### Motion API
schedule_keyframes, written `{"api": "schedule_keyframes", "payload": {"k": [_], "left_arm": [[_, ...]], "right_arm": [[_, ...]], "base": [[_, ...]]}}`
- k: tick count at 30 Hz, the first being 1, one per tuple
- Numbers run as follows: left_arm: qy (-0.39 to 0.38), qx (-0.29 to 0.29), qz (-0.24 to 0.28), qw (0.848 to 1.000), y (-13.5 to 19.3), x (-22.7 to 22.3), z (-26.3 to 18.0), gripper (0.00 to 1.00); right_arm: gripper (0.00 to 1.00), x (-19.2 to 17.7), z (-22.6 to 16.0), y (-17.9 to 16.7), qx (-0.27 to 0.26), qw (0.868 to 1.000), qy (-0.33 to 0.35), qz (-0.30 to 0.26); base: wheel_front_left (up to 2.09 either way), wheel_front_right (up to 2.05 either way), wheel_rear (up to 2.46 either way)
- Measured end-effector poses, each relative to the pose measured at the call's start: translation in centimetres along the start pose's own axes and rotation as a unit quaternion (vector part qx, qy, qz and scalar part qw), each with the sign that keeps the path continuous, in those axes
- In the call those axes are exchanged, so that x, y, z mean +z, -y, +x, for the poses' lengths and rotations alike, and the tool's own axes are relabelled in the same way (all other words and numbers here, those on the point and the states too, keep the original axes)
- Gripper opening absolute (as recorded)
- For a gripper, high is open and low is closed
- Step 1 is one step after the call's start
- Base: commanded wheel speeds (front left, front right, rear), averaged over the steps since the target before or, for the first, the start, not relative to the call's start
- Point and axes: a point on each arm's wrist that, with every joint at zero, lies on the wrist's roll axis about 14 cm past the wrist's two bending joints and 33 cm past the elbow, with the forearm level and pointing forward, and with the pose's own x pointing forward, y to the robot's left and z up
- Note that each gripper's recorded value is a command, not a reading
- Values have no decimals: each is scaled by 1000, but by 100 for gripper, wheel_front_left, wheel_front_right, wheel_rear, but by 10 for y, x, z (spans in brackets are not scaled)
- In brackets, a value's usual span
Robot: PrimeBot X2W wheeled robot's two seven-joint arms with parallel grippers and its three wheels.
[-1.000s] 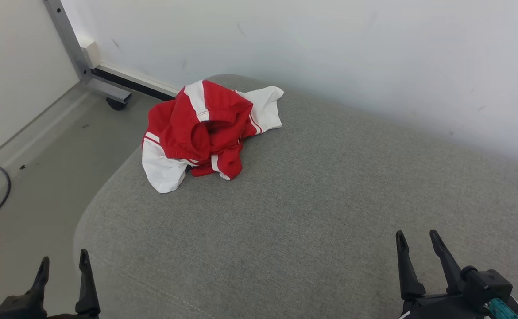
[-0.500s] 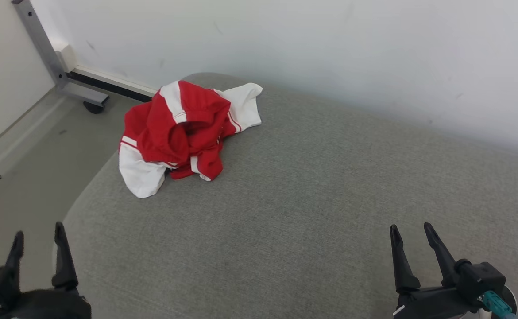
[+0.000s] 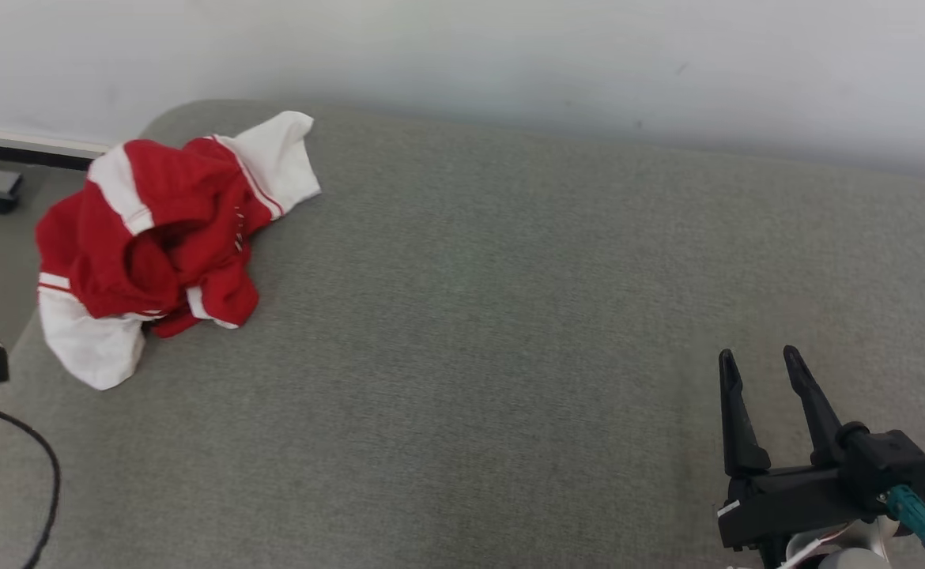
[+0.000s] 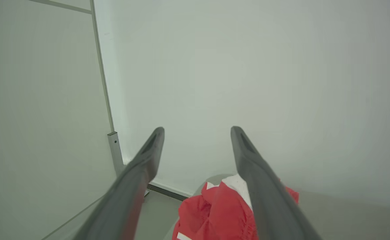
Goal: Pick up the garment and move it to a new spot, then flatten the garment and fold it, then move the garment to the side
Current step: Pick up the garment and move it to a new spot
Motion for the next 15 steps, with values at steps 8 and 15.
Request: {"api": "schedule_keyframes", "payload": {"k": [8, 15], "left_arm": [[-58, -57, -9, 997, 51, -38, 62, 100], [-161, -72, 1, 984, 70, -102, 87, 100]], "right_arm": [[100, -15, -18, 49, -69, 997, -16, -4], [100, -26, -25, 71, -99, 995, -32, -11]], "base": [[0, 0, 0], [0, 0, 0]]}}
